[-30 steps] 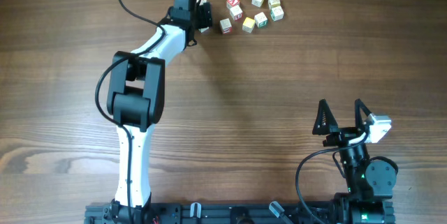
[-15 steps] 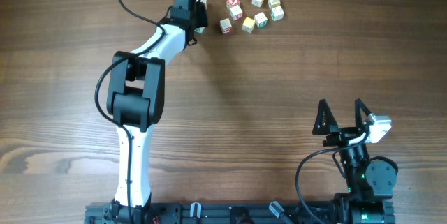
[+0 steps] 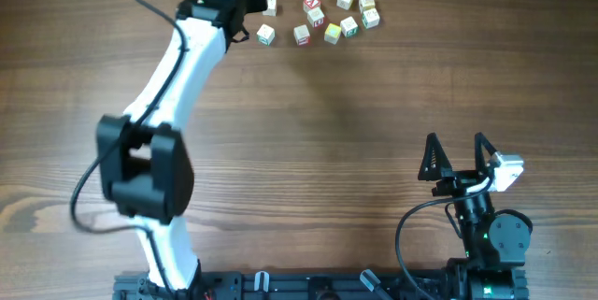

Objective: Form a circle
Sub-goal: 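Reach the left gripper forward to the block cluster, then grasp the red-lettered Q block with the left gripper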

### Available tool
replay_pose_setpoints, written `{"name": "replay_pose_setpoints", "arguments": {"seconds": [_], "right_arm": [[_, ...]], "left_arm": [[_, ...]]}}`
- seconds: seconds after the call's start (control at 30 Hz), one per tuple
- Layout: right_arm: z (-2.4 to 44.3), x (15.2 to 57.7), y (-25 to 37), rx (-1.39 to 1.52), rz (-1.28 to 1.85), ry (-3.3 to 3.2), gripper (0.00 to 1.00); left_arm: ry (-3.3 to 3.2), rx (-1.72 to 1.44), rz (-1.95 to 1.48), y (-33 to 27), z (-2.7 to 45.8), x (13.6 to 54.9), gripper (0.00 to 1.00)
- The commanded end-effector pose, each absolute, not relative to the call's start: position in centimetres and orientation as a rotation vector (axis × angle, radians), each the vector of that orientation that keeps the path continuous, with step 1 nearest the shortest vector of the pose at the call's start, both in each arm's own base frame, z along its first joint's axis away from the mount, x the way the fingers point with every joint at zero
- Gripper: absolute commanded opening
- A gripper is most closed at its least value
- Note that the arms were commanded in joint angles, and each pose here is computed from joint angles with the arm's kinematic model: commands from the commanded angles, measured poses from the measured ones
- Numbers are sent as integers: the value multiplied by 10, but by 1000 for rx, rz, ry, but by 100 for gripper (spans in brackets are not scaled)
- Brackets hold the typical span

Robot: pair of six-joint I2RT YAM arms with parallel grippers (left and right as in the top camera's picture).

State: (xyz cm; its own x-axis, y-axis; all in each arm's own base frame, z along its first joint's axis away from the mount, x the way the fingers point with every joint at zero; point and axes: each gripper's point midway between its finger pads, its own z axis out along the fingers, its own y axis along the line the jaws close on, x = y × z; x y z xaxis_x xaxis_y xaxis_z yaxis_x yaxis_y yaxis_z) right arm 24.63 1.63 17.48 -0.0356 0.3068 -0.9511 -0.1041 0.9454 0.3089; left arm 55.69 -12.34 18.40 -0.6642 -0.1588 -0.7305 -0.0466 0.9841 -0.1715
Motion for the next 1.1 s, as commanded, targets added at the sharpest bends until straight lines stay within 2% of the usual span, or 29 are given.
{"name": "replay_pose_setpoints", "arguments": {"seconds": [0.0,0.17,0.27,0.5,0.67,0.8,1.07], "right_arm": [[177,246,13,176,326,1563,100],[177,246,13,176,326,1563,100],[177,246,13,177,326,1563,100],[177,246,13,177,326,1563,100],[177,246,13,177,326,1563,100],[177,246,13,176,326,1563,100],[177,246,13,176,326,1563,100]], "left_arm": [[2331,-246,-235,-133,223,515,37],[2554,-300,-224,-161,199,451,34],[2624,-208,-208,-188,178,428,34],[2667,-232,-49,-213,106,383,35],[2590,-251,-148,-222,52,381,38],[2482,-267,-246,-229,42,393,39],[2419,-321,-70,-207,8,409,38]]}}
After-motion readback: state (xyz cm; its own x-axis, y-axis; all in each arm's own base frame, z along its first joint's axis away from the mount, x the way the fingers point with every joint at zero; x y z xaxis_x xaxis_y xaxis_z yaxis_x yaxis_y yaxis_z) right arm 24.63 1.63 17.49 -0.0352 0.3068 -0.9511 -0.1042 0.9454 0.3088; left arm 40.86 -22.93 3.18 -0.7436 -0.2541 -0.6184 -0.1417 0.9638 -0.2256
